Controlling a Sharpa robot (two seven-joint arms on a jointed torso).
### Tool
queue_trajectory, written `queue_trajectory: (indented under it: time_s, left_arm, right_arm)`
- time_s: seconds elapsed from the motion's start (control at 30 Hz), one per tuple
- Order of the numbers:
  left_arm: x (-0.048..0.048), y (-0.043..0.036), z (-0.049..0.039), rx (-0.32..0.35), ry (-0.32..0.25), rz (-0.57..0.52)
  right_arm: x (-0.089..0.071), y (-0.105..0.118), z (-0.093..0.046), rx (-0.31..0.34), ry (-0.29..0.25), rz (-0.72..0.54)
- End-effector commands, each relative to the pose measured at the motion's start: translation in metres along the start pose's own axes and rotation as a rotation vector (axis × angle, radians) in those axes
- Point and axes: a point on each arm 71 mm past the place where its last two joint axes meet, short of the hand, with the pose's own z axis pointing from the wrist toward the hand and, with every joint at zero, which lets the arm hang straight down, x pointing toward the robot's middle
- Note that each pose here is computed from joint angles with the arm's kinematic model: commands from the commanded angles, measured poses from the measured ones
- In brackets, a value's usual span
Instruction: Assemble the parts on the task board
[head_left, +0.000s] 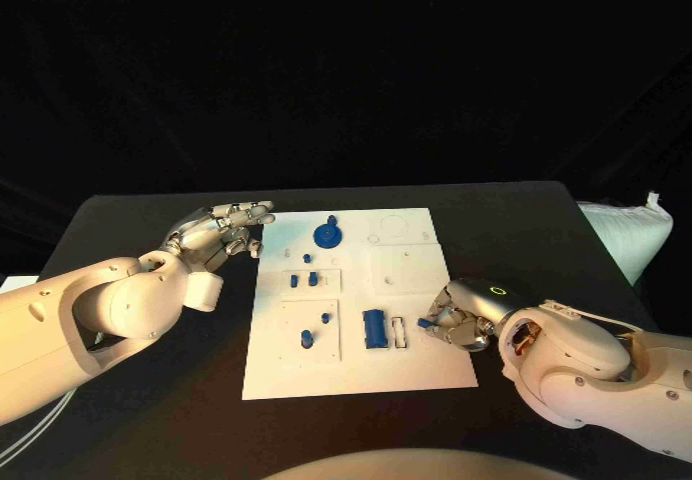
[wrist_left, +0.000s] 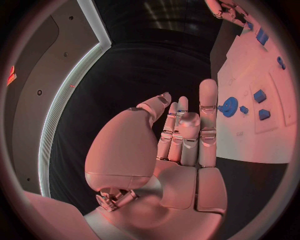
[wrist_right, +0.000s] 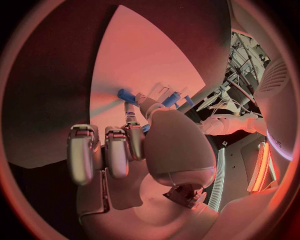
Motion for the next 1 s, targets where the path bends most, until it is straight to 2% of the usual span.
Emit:
queue_trajectory:
  time_s: [0.03,0.23,0.63,0.83,1.0]
  left_arm:
    - [0.0027,-0.0004,-0.0001,0.006,0.022,-0.001]
    - [0.0030,-0.0003,-0.0001,0.005,0.024,-0.001]
    - [0.0041,0.0001,0.0001,0.001,0.029,-0.003]
    - [0.0043,0.0002,0.0001,0.000,0.030,-0.003]
    - [0.0044,0.0002,0.0000,0.000,0.030,-0.003]
  right_arm:
    - [-0.002,0.002,-0.001,0.026,-0.028,0.104]
    - [-0.001,0.005,-0.001,0.032,-0.028,0.145]
    - [0.009,0.010,0.006,0.056,0.063,0.185]
    - [0.013,0.014,0.011,0.056,0.093,0.190]
    - [0.015,0.017,0.013,0.052,0.097,0.197]
